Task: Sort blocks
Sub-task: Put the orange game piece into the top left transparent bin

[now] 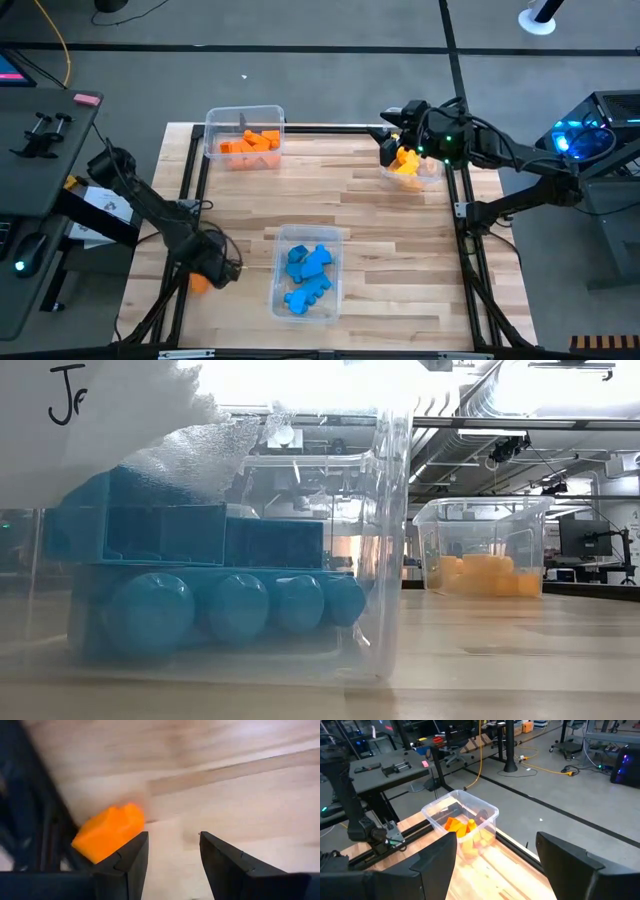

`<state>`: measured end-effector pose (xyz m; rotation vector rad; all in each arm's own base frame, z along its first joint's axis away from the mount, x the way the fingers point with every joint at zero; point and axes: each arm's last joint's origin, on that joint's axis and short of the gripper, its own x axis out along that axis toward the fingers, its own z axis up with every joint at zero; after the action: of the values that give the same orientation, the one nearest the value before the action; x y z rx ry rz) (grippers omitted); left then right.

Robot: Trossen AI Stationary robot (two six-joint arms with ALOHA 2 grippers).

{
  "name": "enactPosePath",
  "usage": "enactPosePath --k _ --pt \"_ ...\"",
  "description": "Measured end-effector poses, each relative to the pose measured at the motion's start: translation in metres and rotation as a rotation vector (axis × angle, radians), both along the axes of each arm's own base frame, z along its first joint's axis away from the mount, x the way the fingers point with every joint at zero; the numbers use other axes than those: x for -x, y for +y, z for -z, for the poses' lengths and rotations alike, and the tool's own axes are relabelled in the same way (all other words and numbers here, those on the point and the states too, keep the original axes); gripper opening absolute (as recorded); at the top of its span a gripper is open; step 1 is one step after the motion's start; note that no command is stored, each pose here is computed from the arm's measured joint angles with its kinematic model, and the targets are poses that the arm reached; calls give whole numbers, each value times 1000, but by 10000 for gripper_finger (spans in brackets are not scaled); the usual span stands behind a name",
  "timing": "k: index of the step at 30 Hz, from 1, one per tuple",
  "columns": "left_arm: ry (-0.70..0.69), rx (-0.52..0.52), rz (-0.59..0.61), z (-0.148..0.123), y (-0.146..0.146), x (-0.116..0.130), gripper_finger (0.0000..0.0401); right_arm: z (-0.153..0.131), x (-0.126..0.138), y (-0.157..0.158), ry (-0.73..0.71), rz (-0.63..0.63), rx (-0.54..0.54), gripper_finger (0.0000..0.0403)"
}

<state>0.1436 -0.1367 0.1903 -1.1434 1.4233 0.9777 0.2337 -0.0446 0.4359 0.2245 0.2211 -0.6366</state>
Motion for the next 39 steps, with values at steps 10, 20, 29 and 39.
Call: enactPosePath --k 10,20,29,39 --pt "-68 17 109 -26 26 -12 162 0 0 -3 1 13 0 270" --pt "61 181 242 1 4 13 162 3 1 -3 38 11 0 270" --pt "107 232 82 32 -2 26 162 4 2 -3 47 13 -6 270" --pt "-104 250 121 30 19 -6 162 4 2 -3 35 18 -20 270"
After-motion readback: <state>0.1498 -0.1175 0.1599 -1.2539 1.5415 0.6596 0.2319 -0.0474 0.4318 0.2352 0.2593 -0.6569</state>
